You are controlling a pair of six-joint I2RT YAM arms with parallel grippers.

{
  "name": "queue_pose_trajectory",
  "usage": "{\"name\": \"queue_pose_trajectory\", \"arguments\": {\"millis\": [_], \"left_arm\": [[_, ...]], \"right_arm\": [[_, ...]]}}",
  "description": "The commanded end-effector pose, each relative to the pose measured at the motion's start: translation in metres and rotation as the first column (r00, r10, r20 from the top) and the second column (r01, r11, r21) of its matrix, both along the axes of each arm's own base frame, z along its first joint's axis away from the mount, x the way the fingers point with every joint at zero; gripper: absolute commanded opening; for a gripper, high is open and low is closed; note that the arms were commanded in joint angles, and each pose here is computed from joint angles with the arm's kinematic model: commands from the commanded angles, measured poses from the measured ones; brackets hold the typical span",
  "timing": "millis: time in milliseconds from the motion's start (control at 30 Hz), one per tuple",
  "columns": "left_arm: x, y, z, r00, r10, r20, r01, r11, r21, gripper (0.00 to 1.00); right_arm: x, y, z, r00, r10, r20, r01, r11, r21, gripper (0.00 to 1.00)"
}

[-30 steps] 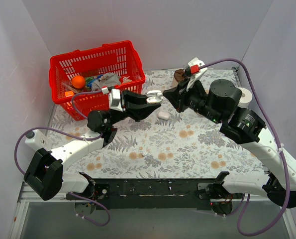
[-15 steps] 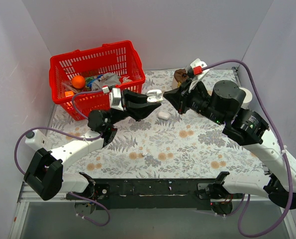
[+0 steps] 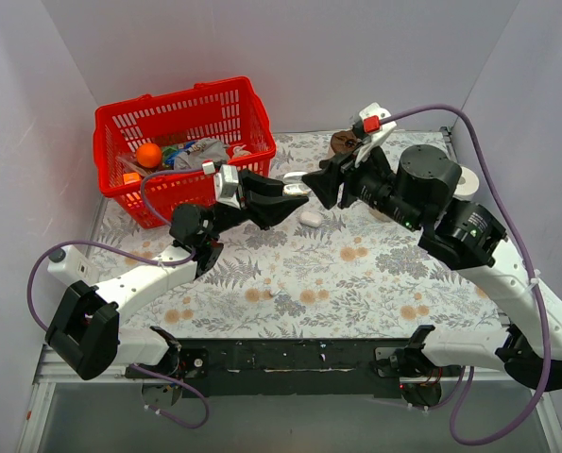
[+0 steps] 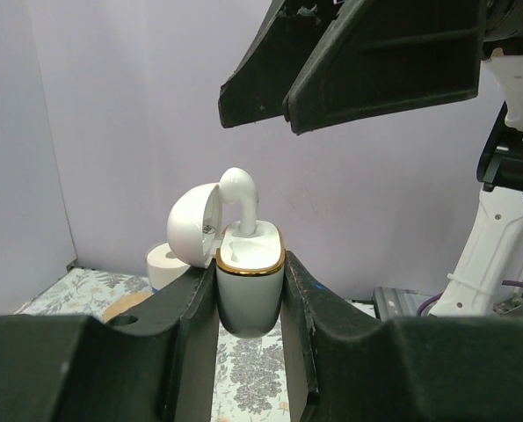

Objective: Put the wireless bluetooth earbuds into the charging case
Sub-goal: Adjust the earbud with the charging case.

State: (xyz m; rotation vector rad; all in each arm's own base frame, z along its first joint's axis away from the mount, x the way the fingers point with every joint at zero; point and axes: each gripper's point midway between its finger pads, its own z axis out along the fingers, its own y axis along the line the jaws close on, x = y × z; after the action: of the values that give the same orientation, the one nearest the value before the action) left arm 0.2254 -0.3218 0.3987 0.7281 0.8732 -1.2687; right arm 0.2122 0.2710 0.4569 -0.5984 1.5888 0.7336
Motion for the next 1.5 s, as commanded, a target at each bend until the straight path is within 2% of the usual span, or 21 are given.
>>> {"name": "queue_pose_trajectory", "arguments": {"millis": [0, 233, 467, 667, 733, 867, 967, 1133, 1233, 1267, 1367, 1467], "left_arm": [[-0.010, 0.007, 0.030, 0.997, 0.008, 0.073, -0.004, 0.999, -0.045, 0.00], [-0.012, 0.007, 0.030, 0.997, -0.001, 0.080, 0.005, 0.999, -0.053, 0.00], [-0.013, 0.009, 0.035, 0.996, 0.009, 0.090, -0.003, 0.998, -0.069, 0.00], [-0.012, 0.010, 0.035, 0.996, 0.012, 0.090, -0.006, 0.997, -0.076, 0.00], [-0.011, 0.010, 0.035, 0.996, 0.014, 0.086, -0.007, 0.997, -0.079, 0.00], [-0.013, 0.011, 0.037, 0.996, 0.014, 0.088, -0.006, 0.996, -0.088, 0.00], [-0.014, 0.012, 0.037, 0.996, 0.011, 0.091, -0.003, 0.996, -0.091, 0.00], [-0.017, 0.013, 0.036, 0.996, 0.009, 0.093, 0.000, 0.996, -0.090, 0.00], [-0.019, 0.014, 0.036, 0.995, 0.004, 0.100, 0.005, 0.996, -0.088, 0.00], [-0.020, 0.014, 0.035, 0.995, 0.002, 0.100, 0.007, 0.996, -0.087, 0.00], [-0.021, 0.015, 0.035, 0.995, 0.000, 0.103, 0.009, 0.996, -0.087, 0.00], [-0.026, 0.015, 0.036, 0.993, -0.016, 0.116, 0.027, 0.996, -0.088, 0.00]], "right_arm": [[0.003, 0.000, 0.014, 1.000, -0.023, 0.004, 0.022, 1.000, 0.020, 0.56], [0.013, 0.003, 0.003, 0.998, -0.058, -0.013, 0.057, 0.998, -0.020, 0.52], [0.010, 0.004, 0.005, 0.999, -0.043, -0.015, 0.042, 0.999, -0.014, 0.29], [0.007, 0.003, 0.005, 0.999, -0.035, -0.016, 0.035, 0.999, -0.012, 0.24], [0.007, 0.002, 0.005, 0.999, -0.035, -0.016, 0.035, 0.999, -0.009, 0.26], [0.005, 0.002, 0.009, 0.999, -0.028, -0.016, 0.028, 1.000, 0.012, 0.47], [0.002, -0.003, 0.021, 0.999, -0.034, 0.000, 0.034, 0.998, 0.053, 0.55], [0.004, -0.018, 0.035, 0.996, -0.091, 0.025, 0.089, 0.992, 0.088, 0.57], [0.007, -0.026, 0.034, 0.991, -0.133, 0.030, 0.129, 0.987, 0.099, 0.48], [0.008, -0.027, 0.030, 0.990, -0.139, 0.025, 0.136, 0.986, 0.093, 0.40], [0.009, -0.028, 0.027, 0.989, -0.148, 0.021, 0.145, 0.986, 0.082, 0.28], [0.014, -0.027, 0.020, 0.987, -0.161, 0.012, 0.160, 0.986, 0.055, 0.20]]}}
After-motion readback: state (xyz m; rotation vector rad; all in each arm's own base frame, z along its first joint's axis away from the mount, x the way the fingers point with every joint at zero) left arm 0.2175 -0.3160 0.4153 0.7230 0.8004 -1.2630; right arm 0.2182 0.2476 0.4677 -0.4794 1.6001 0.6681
